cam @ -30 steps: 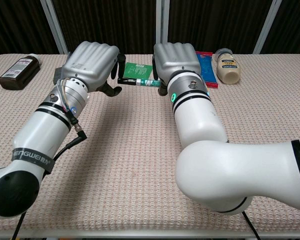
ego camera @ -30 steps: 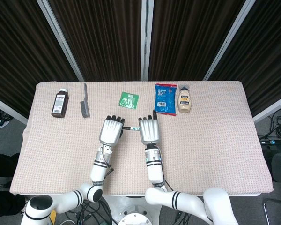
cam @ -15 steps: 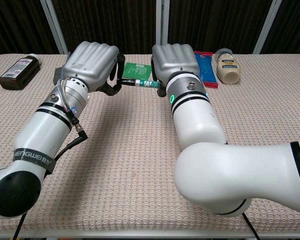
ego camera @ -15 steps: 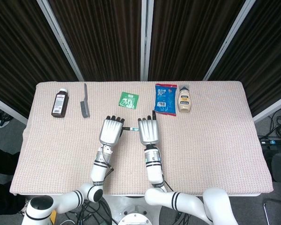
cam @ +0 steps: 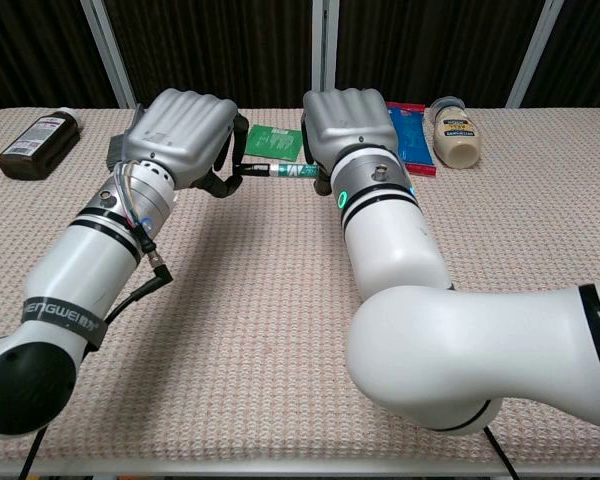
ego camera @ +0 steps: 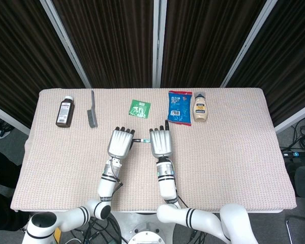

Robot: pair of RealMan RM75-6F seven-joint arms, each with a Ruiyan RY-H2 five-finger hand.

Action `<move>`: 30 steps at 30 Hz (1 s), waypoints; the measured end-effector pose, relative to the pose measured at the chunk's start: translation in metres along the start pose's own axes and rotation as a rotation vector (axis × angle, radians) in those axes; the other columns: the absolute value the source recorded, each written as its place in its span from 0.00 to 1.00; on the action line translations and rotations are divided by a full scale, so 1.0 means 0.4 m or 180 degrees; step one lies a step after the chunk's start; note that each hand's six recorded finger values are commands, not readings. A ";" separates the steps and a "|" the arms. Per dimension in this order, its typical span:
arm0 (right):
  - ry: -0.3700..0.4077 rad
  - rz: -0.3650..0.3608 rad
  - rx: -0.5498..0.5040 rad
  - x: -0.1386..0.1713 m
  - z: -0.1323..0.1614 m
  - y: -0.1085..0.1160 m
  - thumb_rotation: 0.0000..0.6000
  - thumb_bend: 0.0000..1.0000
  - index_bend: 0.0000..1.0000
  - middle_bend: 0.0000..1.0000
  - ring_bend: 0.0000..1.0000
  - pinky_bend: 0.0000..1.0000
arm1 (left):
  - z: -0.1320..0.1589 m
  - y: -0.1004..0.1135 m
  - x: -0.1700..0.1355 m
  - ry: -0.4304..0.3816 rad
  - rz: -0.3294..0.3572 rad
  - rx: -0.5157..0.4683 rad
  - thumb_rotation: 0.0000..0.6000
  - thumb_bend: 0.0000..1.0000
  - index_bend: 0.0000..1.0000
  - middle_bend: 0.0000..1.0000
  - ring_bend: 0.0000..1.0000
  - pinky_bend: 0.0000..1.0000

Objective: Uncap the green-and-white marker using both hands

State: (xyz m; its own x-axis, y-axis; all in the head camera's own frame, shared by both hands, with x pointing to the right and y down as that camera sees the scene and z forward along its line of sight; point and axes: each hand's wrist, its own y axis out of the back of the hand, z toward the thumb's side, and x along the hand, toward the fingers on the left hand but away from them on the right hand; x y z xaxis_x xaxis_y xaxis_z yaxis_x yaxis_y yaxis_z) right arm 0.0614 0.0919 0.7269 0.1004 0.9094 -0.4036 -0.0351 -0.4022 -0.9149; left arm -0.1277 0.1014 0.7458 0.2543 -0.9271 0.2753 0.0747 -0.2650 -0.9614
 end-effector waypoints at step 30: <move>-0.0019 0.0395 0.0233 0.024 -0.176 -0.058 1.00 0.08 0.47 0.44 0.20 0.04 | -0.124 -0.097 -0.081 0.0270 -0.0884 -0.0375 1.00 0.09 0.24 0.25 0.21 0.32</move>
State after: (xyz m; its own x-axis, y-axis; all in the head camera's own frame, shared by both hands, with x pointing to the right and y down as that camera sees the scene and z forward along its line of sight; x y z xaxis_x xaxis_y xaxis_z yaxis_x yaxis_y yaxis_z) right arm 0.1330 0.1028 0.7450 0.0847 0.8539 -0.5134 -0.1194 -0.5029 -0.8561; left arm -0.1866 0.1287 0.7740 0.1580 -0.8324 0.5311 0.0166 -0.5356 -0.8443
